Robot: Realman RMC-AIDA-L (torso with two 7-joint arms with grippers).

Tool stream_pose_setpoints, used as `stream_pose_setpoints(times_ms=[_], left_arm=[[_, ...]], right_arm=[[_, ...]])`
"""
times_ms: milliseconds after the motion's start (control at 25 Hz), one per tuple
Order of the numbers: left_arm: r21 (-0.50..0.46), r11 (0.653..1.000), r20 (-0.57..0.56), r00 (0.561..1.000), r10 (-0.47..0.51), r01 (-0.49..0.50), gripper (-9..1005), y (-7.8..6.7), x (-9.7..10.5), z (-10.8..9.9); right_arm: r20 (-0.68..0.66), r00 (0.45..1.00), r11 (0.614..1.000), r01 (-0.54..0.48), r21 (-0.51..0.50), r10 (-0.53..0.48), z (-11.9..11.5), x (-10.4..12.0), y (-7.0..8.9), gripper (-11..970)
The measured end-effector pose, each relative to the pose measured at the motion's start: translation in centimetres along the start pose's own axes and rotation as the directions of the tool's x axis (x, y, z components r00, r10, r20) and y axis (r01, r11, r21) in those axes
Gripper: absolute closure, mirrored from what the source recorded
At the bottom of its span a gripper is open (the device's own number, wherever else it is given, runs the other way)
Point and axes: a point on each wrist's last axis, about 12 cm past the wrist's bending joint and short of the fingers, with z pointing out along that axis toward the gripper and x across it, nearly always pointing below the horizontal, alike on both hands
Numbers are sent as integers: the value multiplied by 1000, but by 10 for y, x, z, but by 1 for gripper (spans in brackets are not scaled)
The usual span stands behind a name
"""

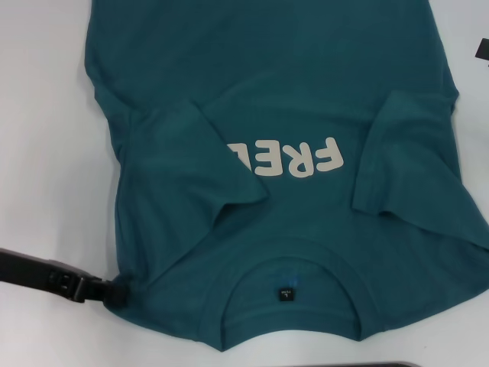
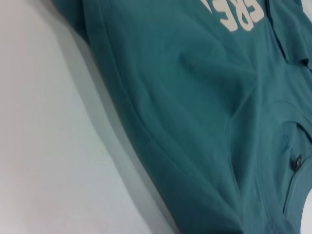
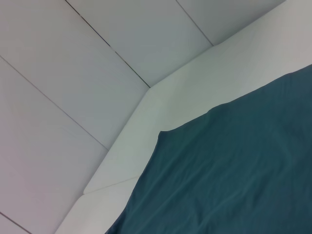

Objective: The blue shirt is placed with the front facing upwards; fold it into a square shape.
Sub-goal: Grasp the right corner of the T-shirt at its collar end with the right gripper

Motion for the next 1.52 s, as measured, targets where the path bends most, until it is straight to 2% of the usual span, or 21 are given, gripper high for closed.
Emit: stream_pose_setpoints(times_ms=[120, 480, 760, 960, 1120, 1240, 1520], left_arm=[[3, 1000, -1, 1000, 4, -4, 916, -1, -2, -3], [28, 1000, 2, 1000, 12, -12, 916, -2, 3, -11], [38, 999, 53, 999, -2, 0, 917, 2, 14, -22], [48, 999, 87, 996, -2, -3, 917, 4, 18, -27], [50, 999, 89, 996, 5, -10, 915, 4, 19, -25], [50, 999, 98, 995, 7, -12, 915, 4, 20, -25], [51, 999, 109, 994, 8, -14, 916, 3, 20, -19]], right_arm=[[0, 1000, 1000, 0, 0, 0, 0, 0, 0, 23], [-9, 1000, 1000, -1, -3, 1, -1, 2, 0, 22], [-27, 1000, 1000, -12, -17, 12, -6, 9, 1, 25], [-96, 995, 999, -27, -21, 25, -12, 18, 1, 35], [-163, 982, 996, -93, -12, 90, -22, 29, 1, 37], [-189, 967, 985, -174, 12, 173, -44, 42, 0, 39], [-237, 925, 955, -287, 80, 298, -73, 59, -2, 42]])
